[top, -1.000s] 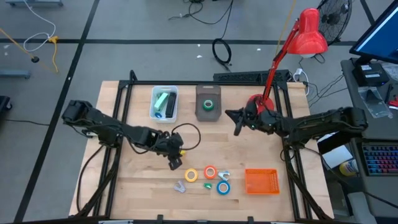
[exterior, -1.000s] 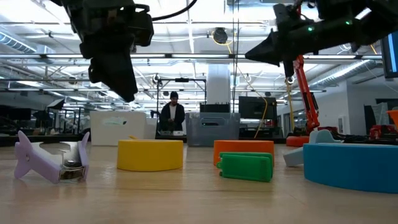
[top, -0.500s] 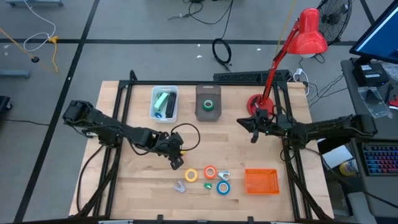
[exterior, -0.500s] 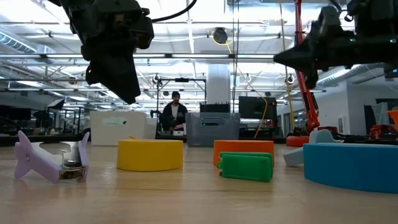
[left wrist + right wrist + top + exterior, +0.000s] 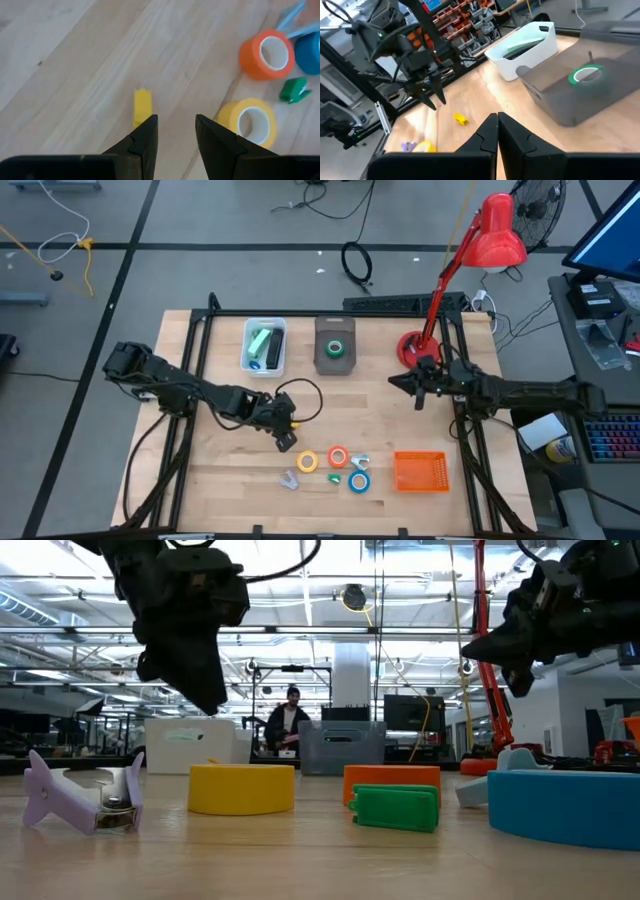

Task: Pick and place Stapler, Stapler remover, tape
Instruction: Put the small yellow stapler into the white bin

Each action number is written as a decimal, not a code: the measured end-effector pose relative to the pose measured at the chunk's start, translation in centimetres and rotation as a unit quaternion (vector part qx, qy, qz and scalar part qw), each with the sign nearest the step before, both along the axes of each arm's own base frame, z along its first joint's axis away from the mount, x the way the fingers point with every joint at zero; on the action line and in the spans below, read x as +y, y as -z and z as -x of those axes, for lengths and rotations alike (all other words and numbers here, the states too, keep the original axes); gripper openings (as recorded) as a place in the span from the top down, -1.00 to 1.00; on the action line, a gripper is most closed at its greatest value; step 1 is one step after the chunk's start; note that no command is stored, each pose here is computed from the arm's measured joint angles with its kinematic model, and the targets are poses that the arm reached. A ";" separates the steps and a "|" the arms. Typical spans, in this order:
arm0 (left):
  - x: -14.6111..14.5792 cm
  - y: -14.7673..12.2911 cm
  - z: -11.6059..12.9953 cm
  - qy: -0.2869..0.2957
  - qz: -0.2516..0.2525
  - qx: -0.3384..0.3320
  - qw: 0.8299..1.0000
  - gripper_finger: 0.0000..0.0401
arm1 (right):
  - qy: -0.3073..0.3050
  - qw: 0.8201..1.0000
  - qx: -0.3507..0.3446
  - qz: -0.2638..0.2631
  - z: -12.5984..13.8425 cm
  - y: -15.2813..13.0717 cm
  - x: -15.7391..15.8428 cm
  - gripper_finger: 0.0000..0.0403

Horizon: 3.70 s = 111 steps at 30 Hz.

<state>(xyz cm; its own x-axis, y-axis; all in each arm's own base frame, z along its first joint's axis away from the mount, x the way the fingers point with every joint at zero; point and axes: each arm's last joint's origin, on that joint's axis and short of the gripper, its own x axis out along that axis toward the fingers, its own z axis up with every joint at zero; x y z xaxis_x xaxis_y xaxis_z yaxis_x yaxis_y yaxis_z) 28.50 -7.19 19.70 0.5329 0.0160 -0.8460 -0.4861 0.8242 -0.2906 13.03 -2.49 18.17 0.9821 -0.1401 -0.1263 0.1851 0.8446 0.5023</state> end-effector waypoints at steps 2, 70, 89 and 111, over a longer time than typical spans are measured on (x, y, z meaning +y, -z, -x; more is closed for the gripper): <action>0.1 0.3 -0.5 -0.004 0.003 0.001 1.000 0.34 | 0.001 1.000 -0.001 -0.007 0.2 0.0 0.0 0.98; 3.3 5.5 -5.5 0.042 0.023 0.215 0.975 0.49 | 0.000 1.000 -0.014 -0.005 0.5 -0.3 0.0 0.98; 4.5 -5.2 -8.3 0.070 -0.081 0.222 0.969 0.72 | 0.000 1.000 -0.014 -0.006 0.5 -0.3 0.0 0.98; 16.1 -16.2 2.5 -0.133 -0.170 0.242 0.946 0.72 | -0.002 1.000 -0.013 -0.006 0.5 -0.3 0.0 0.98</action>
